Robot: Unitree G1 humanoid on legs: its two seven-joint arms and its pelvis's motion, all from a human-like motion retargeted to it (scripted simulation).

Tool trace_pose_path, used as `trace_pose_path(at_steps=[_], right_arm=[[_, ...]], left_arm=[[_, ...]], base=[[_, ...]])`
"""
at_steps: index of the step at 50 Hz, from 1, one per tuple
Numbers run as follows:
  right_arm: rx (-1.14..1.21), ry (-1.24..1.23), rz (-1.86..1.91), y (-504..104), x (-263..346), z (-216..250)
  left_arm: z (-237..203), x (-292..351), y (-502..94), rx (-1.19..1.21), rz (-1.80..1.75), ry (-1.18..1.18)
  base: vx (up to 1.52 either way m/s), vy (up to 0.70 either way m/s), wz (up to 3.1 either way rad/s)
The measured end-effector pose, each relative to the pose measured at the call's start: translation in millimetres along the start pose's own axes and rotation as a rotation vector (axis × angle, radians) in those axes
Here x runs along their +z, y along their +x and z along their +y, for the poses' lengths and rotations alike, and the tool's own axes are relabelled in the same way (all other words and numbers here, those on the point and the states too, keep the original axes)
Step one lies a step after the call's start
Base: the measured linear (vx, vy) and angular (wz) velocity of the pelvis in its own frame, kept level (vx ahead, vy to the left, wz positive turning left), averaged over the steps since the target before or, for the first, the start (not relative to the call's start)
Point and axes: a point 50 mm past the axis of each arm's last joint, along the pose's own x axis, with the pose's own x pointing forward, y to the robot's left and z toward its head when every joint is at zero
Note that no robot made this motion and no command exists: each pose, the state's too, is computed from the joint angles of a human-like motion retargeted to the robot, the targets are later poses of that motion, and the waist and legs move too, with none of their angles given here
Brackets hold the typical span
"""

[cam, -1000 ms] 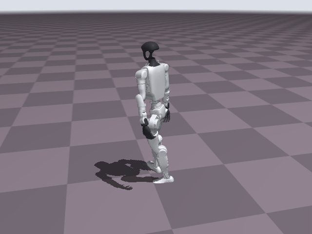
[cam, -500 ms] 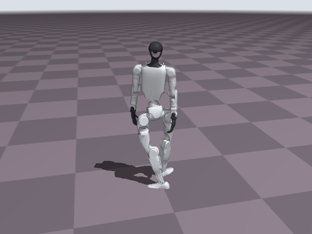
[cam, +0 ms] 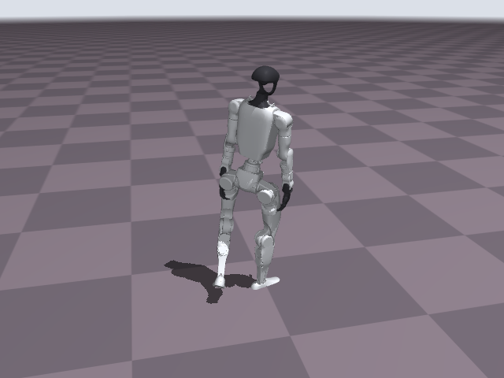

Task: In place motions

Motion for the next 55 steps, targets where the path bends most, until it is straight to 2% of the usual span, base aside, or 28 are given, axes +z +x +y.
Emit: trace_pose_path(at_steps=[7,15,20,25,32,45,55], right_arm=[[0.016,-0.013,-0.020,1,-1,6],[0.020,0.002,0.283,-5,-77,10],[0.019,0.173,0.392,-13,-119,20],[0.033,0.223,0.487,-21,-146,32],[0.052,0.185,0.424,-15,-131,34],[0.068,0.035,0.129,3,-54,32],[0.056,0.137,0.148,2,-62,31]], left_arm=[[3,-14,0,0.014,0.061,0.023],[3,0,-1,-0.012,0.021,0.030],[5,40,-5,-0.001,-0.101,0.113],[6,62,-10,0.001,-0.192,0.147],[8,62,-10,-0.008,-0.180,0.146],[16,15,-4,0.020,-0.009,0.126],[20,45,-9,0.025,-0.099,0.199]], base=[[-0.04,-0.04,-1.15],[0.20,-0.13,-0.44],[0.13,-0.15,-0.05],[0.18,-0.16,-0.19],[0.05,-0.12,-0.14],[0.01,-0.08,-0.01],[-0.06,-0.18,1.58]])
